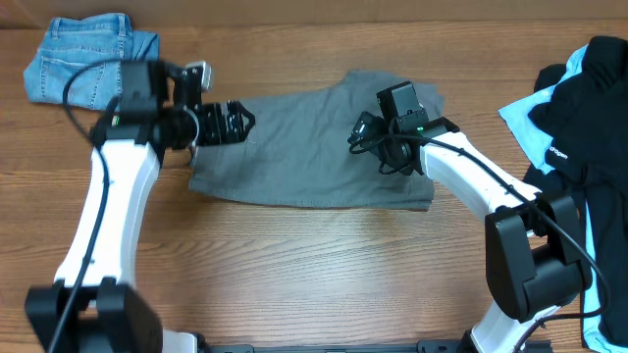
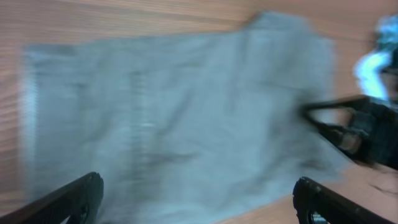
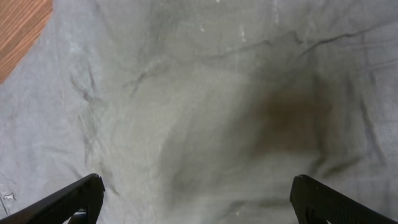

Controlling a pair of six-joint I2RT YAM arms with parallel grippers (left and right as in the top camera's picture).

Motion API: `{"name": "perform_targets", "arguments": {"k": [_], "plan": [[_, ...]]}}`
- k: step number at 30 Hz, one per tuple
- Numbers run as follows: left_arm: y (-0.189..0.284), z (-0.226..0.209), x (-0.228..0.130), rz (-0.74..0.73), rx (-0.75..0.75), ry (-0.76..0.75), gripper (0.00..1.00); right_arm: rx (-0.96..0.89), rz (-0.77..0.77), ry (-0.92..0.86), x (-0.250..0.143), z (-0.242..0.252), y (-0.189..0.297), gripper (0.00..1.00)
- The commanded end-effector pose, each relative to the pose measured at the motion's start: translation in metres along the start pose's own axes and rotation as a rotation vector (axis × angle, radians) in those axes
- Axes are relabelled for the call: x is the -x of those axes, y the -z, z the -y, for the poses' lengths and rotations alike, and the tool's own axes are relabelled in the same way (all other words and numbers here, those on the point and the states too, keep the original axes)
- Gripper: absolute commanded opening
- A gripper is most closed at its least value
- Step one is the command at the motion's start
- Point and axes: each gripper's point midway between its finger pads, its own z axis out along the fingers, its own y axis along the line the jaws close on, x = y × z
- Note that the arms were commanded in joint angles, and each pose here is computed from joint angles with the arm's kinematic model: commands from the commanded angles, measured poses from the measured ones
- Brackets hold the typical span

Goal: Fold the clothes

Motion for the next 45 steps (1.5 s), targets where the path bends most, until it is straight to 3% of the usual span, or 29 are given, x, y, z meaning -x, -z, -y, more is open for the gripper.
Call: {"name": "perform_targets", "arguments": {"k": [1,10,11,13,14,16,19,24,26,33,40,45], "plan": [[-0.009,-0.023,0.024,0.039,0.205,-0.02,1.0,-0.001,0.016,0.006,0.002,-0.001,0.002,1.0],[-0.058,-0.031,0.003,-0.076,0.198,-0.013,0.99,-0.009,0.014,0.006,0.001,0.001,0.002,1.0],[-0.062,-0.032,0.0,-0.089,0.199,-0.014,0.83,-0.009,0.014,0.006,0.001,0.001,0.002,1.0],[-0.075,-0.038,-0.008,-0.124,0.215,-0.017,0.11,-0.009,0.014,0.006,0.001,0.001,0.002,1.0],[-0.078,-0.04,-0.01,-0.132,0.22,-0.015,0.04,-0.009,0.014,0.006,0.001,0.001,0.002,1.0],[-0.088,-0.047,-0.015,-0.153,0.237,-0.009,0.04,-0.013,0.013,0.005,0.001,0.002,0.002,0.99],[-0.102,-0.059,-0.022,-0.18,0.269,0.006,0.04,-0.043,-0.004,0.004,-0.004,0.009,0.002,0.86],[-0.125,-0.077,-0.041,-0.249,0.308,0.024,0.04,-0.107,-0.067,-0.008,-0.019,0.025,0.004,0.34],[-0.132,-0.082,-0.049,-0.273,0.317,0.036,0.04,-0.136,-0.09,-0.021,-0.022,0.033,0.006,0.24],[-0.136,-0.105,-0.057,-0.289,0.41,0.095,0.04,-0.261,-0.177,-0.083,-0.031,0.075,0.016,0.2],[-0.131,-0.117,-0.057,-0.291,0.422,0.122,0.04,-0.295,-0.202,-0.1,-0.031,0.091,0.02,0.31],[-0.128,-0.127,-0.061,-0.302,0.432,0.145,0.04,-0.31,-0.222,-0.084,-0.037,0.096,0.02,0.28]]}}
